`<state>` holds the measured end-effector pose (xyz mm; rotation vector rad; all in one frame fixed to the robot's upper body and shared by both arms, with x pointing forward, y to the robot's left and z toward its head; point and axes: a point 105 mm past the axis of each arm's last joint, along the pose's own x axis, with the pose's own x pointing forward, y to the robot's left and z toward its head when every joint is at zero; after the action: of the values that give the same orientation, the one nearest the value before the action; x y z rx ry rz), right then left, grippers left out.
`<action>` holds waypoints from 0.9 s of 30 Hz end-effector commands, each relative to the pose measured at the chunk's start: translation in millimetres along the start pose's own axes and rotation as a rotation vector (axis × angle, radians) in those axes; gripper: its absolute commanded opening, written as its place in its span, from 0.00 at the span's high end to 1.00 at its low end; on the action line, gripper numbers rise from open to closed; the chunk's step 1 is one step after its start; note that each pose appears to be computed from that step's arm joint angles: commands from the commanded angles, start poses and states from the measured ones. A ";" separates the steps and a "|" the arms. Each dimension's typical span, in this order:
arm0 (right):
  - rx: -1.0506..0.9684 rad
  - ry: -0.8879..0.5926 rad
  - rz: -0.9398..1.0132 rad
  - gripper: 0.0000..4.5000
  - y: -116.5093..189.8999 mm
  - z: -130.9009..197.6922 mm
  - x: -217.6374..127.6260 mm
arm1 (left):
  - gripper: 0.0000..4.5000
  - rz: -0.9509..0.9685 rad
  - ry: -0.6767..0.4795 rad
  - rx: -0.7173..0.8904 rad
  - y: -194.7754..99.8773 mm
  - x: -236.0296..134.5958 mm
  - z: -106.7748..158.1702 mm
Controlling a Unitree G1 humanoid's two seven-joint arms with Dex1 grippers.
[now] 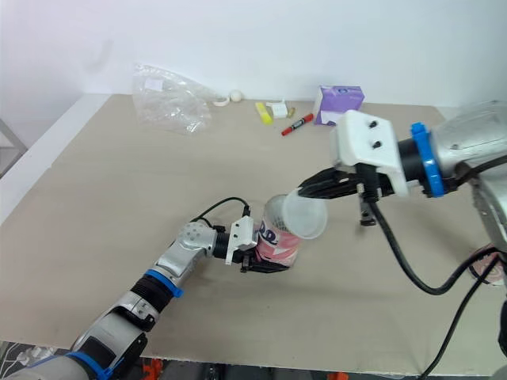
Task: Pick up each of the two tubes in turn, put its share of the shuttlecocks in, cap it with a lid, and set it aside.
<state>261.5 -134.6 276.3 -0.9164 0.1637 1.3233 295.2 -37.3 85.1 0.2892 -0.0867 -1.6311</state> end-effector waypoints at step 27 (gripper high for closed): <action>-0.133 0.087 0.021 0.99 -8.0 -15.0 13.3 | 0.43 0.033 0.049 -0.035 -0.2 -5.0 -13.8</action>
<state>278.9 -127.3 257.8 -1.0617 0.1506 1.3522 297.0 -35.7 83.8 0.3077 -0.0851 -1.6111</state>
